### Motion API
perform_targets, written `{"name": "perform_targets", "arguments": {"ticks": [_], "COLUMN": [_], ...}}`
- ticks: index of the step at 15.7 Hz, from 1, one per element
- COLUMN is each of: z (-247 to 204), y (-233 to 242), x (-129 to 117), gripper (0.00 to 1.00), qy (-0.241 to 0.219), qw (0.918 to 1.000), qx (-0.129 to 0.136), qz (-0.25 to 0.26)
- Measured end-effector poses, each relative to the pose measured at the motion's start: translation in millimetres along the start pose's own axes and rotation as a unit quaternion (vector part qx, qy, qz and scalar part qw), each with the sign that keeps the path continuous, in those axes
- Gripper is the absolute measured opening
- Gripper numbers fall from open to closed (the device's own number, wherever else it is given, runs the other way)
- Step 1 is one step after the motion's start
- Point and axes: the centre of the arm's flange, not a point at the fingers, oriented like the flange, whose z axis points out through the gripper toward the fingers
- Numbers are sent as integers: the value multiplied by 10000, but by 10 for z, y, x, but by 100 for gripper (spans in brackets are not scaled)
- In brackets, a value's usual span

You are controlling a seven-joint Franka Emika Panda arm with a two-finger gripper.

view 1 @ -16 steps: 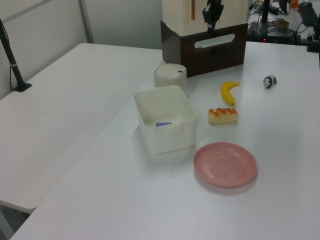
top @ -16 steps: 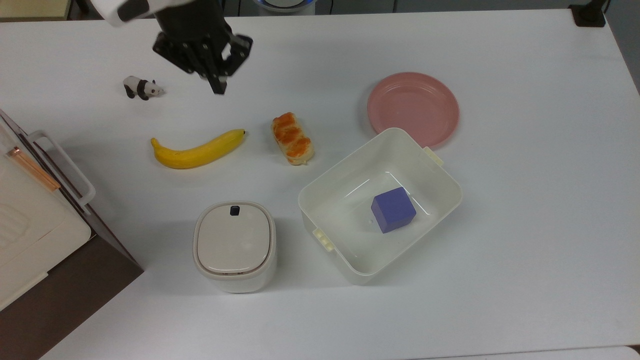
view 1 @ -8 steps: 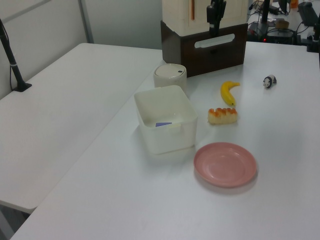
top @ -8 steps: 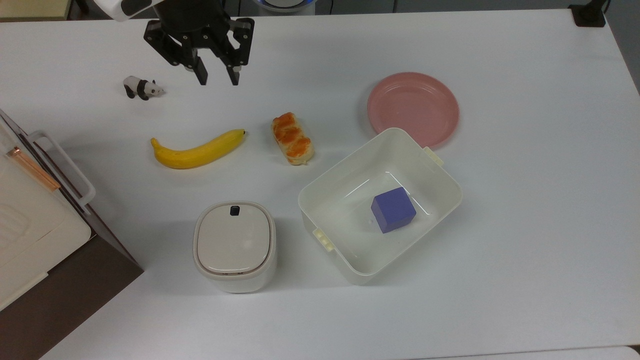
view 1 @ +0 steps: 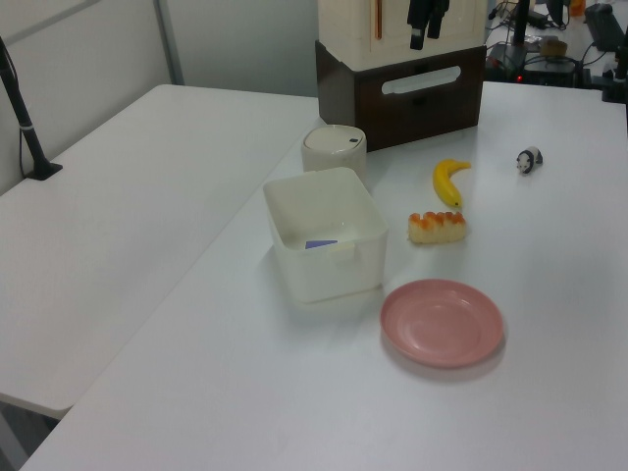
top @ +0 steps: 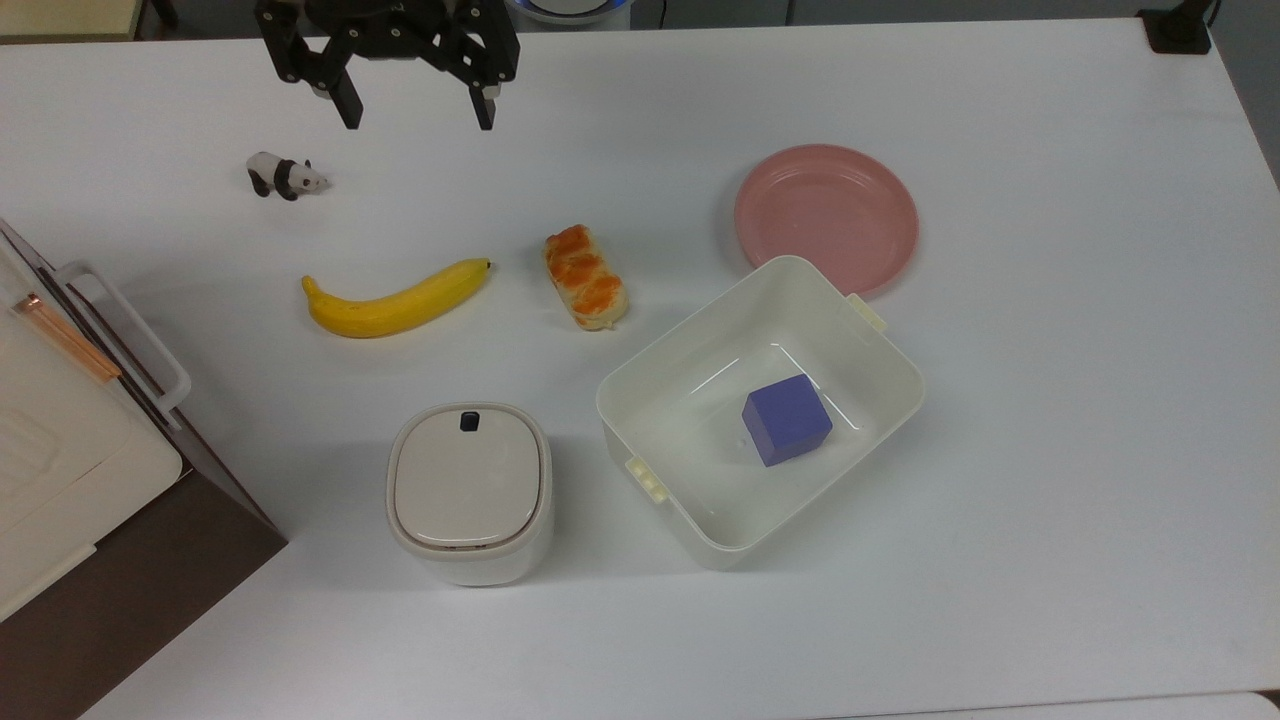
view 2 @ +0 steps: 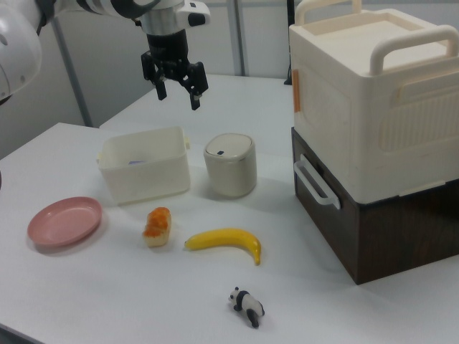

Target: Close the trash can

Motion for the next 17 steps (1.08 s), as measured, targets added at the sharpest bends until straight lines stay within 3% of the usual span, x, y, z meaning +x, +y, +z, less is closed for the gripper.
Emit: {"name": "perform_targets", "arguments": {"ticks": [17], "z": [-124], "y": [-11], "x": [-118], "gripper": [100], "qy": [-3], "qw": [10000], "qx": [-46], "qz": [13]}}
